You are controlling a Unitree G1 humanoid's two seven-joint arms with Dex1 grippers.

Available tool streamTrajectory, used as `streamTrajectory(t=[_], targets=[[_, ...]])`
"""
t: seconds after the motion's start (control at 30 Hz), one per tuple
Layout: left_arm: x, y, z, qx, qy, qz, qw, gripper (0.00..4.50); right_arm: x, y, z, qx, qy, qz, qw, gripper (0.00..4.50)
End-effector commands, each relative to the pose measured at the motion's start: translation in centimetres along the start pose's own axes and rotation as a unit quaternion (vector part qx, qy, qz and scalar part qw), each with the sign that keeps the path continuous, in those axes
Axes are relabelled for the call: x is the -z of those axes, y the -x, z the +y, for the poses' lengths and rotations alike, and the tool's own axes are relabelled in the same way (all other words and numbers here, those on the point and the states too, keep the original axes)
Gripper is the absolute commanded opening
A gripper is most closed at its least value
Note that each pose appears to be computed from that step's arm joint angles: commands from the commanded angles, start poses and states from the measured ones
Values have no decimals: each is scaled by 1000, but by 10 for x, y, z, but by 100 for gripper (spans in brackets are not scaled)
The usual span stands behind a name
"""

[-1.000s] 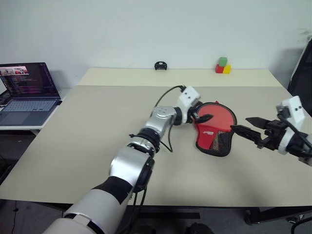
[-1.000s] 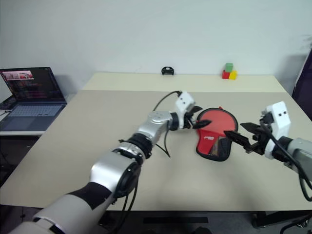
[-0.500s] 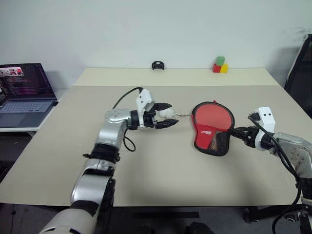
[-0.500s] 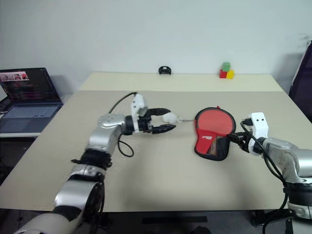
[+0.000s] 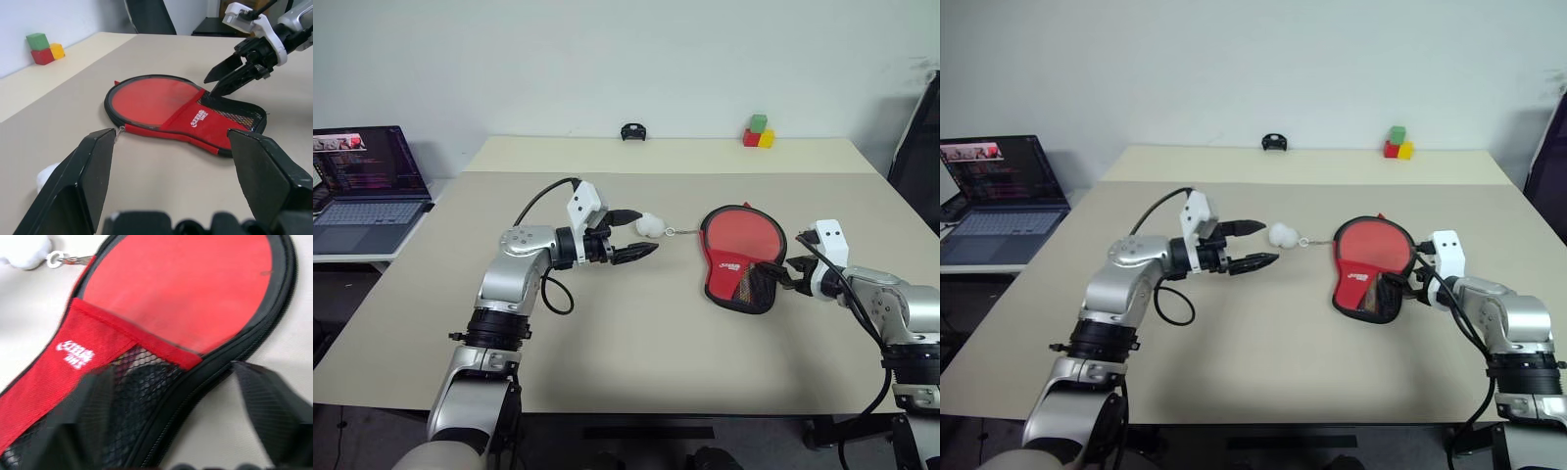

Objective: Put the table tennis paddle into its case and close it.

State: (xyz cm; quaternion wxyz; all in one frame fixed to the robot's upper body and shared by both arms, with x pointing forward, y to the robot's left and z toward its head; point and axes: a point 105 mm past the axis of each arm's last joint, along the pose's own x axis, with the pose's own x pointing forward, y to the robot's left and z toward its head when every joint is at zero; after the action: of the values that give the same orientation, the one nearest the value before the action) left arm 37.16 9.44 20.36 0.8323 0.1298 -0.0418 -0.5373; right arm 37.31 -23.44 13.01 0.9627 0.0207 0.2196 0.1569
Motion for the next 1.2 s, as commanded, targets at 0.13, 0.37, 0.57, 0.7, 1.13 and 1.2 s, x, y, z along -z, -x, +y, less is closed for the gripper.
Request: streamTrajectory(t=[0.13,0.37,0.57,0.7,1.13,1.2], targets=[[-15,1,2,-6,-31,-11,999,399,-11,-3,-5,20,6,-21,1000,445],[-18,-1,3,-7,-36,-13,999,399,2,-11,-5,16,0,4,1000,445],[-18,0,4,-9,-37,-12,999,399,11,-20,10,-19,-10,22,1000,445],[-16,2,4,-8,-37,-9,999,399,14,-26,23,-48,-20,31,998,445],[-4,15,5,-22,-31,12,999,399,22,-40,30,-56,-25,48,997,258],[-2,17,5,-24,-30,15,999,399,23,-41,31,-57,-28,48,997,188]])
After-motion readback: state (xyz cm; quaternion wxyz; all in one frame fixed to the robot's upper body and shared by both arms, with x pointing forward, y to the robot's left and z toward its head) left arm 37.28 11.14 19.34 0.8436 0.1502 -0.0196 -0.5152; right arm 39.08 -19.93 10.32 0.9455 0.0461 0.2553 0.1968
